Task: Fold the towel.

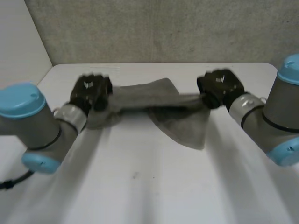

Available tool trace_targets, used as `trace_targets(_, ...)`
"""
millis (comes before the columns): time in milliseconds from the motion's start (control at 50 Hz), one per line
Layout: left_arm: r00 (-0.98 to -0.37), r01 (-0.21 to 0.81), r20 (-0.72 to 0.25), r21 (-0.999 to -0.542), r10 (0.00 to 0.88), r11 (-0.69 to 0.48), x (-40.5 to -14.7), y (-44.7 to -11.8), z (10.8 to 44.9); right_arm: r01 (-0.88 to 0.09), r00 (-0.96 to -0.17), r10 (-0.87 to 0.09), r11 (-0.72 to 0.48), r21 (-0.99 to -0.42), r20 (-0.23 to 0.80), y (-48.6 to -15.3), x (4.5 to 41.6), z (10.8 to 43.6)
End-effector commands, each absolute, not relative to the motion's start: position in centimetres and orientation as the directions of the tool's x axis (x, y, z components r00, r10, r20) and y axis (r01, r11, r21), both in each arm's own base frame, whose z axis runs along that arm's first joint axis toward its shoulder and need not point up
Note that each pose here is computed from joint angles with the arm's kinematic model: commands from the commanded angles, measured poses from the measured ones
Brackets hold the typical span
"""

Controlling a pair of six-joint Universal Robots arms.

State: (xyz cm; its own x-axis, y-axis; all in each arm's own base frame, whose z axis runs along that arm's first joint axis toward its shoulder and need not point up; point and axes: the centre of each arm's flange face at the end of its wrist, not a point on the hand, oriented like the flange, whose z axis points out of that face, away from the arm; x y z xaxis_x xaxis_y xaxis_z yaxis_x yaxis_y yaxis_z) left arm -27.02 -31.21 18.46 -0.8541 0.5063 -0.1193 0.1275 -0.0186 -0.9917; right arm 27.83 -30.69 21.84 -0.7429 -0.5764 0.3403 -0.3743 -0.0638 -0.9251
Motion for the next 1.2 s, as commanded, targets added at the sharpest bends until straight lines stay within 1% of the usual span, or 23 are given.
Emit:
trace_targets(20, -0.846, 0.193, -0.052, -0.958, 0.531, 0.212, -23.9, -28.5, 17.6, -0.405, -0.737, -0.61, 0.053, -0.913, 0.291, -28.8, 26.8, 22.0)
trace_targets(60, -0.836, 0.197, -0.023, -0.945, 0.548, 0.261, -23.4, -27.9, 18.3, -0.405, -0.737, -0.611, 0.056, -0.913, 0.289, -28.5, 26.7, 22.1)
trace_targets(160, -0.819, 0.189, -0.004, -0.946, 0.574, 0.262, -23.5, -28.0, 19.1, -0.399, -0.731, -0.63, 0.084, -0.913, 0.262, -27.8, 26.9, 21.4)
trace_targets(240, -0.818, 0.18, -0.006, -0.952, 0.575, 0.246, -23.7, -28.8, 19.4, -0.345, -0.747, -0.643, 0.161, -0.925, 0.167, -27.7, 27.3, 19.7)
trace_targets(260, -0.818, 0.185, -0.013, -0.953, 0.575, 0.241, -23.8, -29.2, 19.1, -0.327, -0.748, -0.65, 0.186, -0.927, 0.133, -27.6, 27.7, 18.9)
trace_targets(320, -0.816, 0.189, -0.019, -0.953, 0.578, 0.235, -24.3, -30.8, 17.5, -0.309, -0.743, -0.662, 0.208, -0.928, 0.099, -27.2, 28.4, 17.7)
trace_targets(440, -0.819, 0.178, -0.036, -0.965, 0.572, 0.193, -25.2, -34.1, 15.4, -0.308, -0.744, -0.662, 0.217, -0.926, 0.093, -27.4, 28.6, 16.4)
trace_targets(540, -0.831, 0.171, -0.047, -0.97, 0.554, 0.174, -25.6, -35.2, 15.3, -0.299, -0.75, -0.654, 0.206, -0.932, 0.096, -27.9, 28.7, 16.1)
trace_targets(580, -0.838, 0.17, -0.052, -0.971, 0.543, 0.17, -25.6, -35.2, 15.5, -0.29, -0.771, -0.628, 0.191, -0.938, 0.11, -28.5, 28.4, 16.2)
trace_targets(600, -0.843, 0.17, -0.054, -0.971, 0.535, 0.169, -25.7, -35.0, 15.7, -0.29, -0.771, -0.628, 0.191, -0.938, 0.11, -28.5, 28.4, 16.2)
trace_targets(640, -0.843, 0.171, -0.061, -0.972, 0.534, 0.16, -26.1, -34.6, 16.3, -0.283, -0.811, -0.569, 0.179, -0.942, 0.136, -29.1, 27.8, 16.5)
trace_targets(660, -0.84, 0.172, -0.068, -0.974, 0.538, 0.145, -26.7, -33.8, 17.0, -0.283, -0.811, -0.568, 0.179, -0.942, 0.136, -29.1, 27.8, 16.5)
trace_targets(700, -0.842, 0.173, -0.074, -0.975, 0.534, 0.137, -26.9, -33.1, 17.6, -0.265, -0.846, -0.512, 0.164, -0.95, 0.148, -29.7, 27.4, 17.0)
trace_targets(720, -0.842, 0.176, -0.079, -0.975, 0.533, 0.133, -27.0, -32.3, 18.0, -0.265, -0.846, -0.512, 0.163, -0.95, 0.148, -29.7, 27.4, 17.0)
trace_targets(740, -0.842, 0.176, -0.079, -0.975, 0.533, 0.133, -27.0, -32.2, 18.0, -0.258, -0.855, -0.497, 0.157, -0.953, 0.149, -29.9, 27.3, 17.1)
trace_targets(760, -0.843, 0.178, -0.082, -0.975, 0.532, 0.132, -27.1, -31.4, 18.3, -0.258, -0.855, -0.497, 0.157, -0.953, 0.149, -29.9, 27.3, 17.1)
trace_targets(780, -0.843, 0.178, -0.082, -0.975, 0.532, 0.132, -27.1, -31.4, 18.3, -0.253, -0.856, -0.497, 0.158, -0.954, 0.145, -29.9, 27.3, 17.1)
trace_targets(820, -0.834, 0.183, -0.086, -0.975, 0.545, 0.126, -27.6, -29.4, 18.9, -0.255, -0.855, -0.499, 0.157, -0.954, 0.146, -29.9, 27.4, 17.1)
trace_targets(840, -0.834, 0.184, -0.086, -0.975, 0.545, 0.126, -27.6, -29.4, 18.9, -0.254, -0.854, -0.5, 0.159, -0.954, 0.144, -29.9, 27.4, 17.1)
trace_targets(880, -0.811, 0.201, -0.09, -0.971, 0.579, 0.13, -28.5, -27.2, 18.7, -0.254, -0.853, -0.502, 0.158, -0.954, 0.144, -29.9, 27.5, 17.0)
trace_targets(980, -0.79, 0.215, -0.099, -0.969, 0.606, 0.121, -29.6, -25.1, 17.9, -0.259, -0.848, -0.51, 0.161, -0.952, 0.144, -29.6, 27.7, 16.8)
trace_targets(1120, -0.788, 0.202, -0.113, -0.976, 0.606, 0.08, -30.4, -24.7, 16.8, -0.264, -0.845, -0.514, 0.167, -0.95, 0.145, -29.5, 27.8, 16.5)
trace_targets(1200, -0.77, 0.207, -0.116, -0.976, 0.627, 0.074, -31.5, -24.2, 15.3, -0.265, -0.845, -0.514, 0.17, -0.949, 0.144, -29.5, 27.8, 16.4)
